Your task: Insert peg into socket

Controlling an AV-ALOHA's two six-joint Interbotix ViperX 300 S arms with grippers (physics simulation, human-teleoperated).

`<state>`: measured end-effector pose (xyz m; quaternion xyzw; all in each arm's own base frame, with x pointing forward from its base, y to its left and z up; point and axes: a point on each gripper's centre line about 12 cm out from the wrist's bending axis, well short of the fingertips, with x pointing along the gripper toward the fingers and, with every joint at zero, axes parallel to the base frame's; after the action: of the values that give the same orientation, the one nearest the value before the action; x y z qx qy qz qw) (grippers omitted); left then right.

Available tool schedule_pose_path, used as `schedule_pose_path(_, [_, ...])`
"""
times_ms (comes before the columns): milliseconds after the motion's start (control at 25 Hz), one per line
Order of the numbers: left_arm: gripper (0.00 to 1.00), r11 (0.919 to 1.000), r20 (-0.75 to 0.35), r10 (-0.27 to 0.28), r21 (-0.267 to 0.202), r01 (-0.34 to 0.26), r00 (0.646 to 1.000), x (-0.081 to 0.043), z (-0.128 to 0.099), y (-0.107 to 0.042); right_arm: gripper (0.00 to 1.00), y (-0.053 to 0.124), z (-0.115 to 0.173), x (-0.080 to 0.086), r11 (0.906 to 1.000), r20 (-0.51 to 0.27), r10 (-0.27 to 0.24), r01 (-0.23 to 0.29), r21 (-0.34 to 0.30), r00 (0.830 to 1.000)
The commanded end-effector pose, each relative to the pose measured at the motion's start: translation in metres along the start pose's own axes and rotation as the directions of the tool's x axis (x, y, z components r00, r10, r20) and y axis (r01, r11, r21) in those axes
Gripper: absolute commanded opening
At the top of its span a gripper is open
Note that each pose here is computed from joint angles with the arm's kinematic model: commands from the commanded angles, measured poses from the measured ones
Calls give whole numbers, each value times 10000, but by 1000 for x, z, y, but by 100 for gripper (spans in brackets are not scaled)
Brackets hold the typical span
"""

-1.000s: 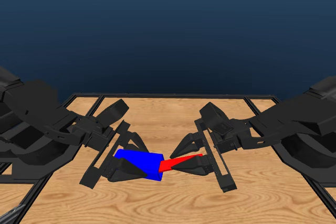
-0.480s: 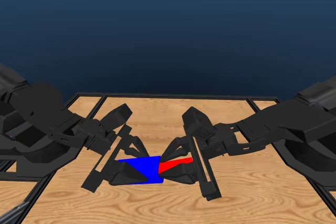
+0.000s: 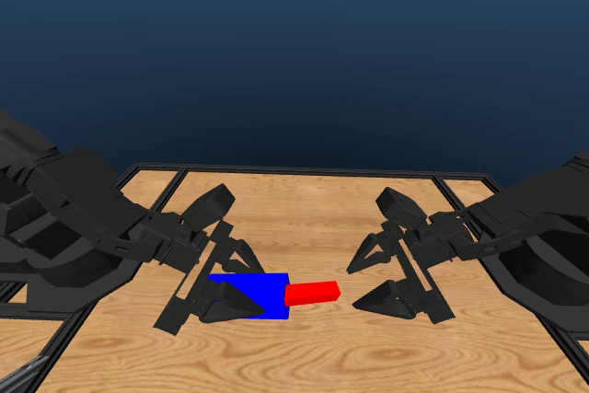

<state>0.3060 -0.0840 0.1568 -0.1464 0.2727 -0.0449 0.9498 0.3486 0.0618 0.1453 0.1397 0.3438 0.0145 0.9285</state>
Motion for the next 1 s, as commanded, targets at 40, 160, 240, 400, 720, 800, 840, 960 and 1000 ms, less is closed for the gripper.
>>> schedule_pose_path(40, [0, 9998, 329, -85, 170, 80, 9994, 1, 4, -3, 100, -3, -9, -6, 9977, -24, -22, 24, 682, 10000])
schedule_pose_path(160, [0, 9997, 764, -227, 139, 217, 9968, 0, 17, -8, 0, 2, -13, 8, 9984, -229, 45, -32, 560, 9997])
schedule_pose_path(240, [0, 9986, 622, -223, 489, 192, 9978, 3, 13, -7, 0, 14, 1, 14, 9992, 48, 296, -297, 260, 9995])
schedule_pose_path(400, [0, 9997, 876, -200, 159, 187, 9960, 2, 22, -8, 0, 26, 20, 30, 9983, 395, 531, -521, -263, 9978])
schedule_pose_path(720, [0, 9998, 518, -203, 24, 202, 9985, 3, 15, -8, 0, 47, 64, 57, 9903, 1070, 885, -759, -1165, 9903])
schedule_pose_path(800, [0, 9998, 427, -211, 5, 211, 9989, 4, 14, -8, 0, 49, 70, 58, 9889, 1208, 936, -783, -1262, 9882])
schedule_pose_path(840, [0, 9999, 317, -155, -13, 156, 9994, 5, 11, -7, 0, 50, 74, 61, 9881, 1232, 942, -776, -1327, 9879])
schedule_pose_path(960, [0, 9998, 362, -169, -47, 171, 9992, 5, 14, -7, 0, 49, 75, 68, 9885, 1223, 914, -751, -1315, 9883])
schedule_pose_path(1000, [0, 9995, 430, -303, 126, 297, 9986, 3, 8, -9, 0, 49, 71, 67, 9891, 1092, 880, -738, -1277, 9901])
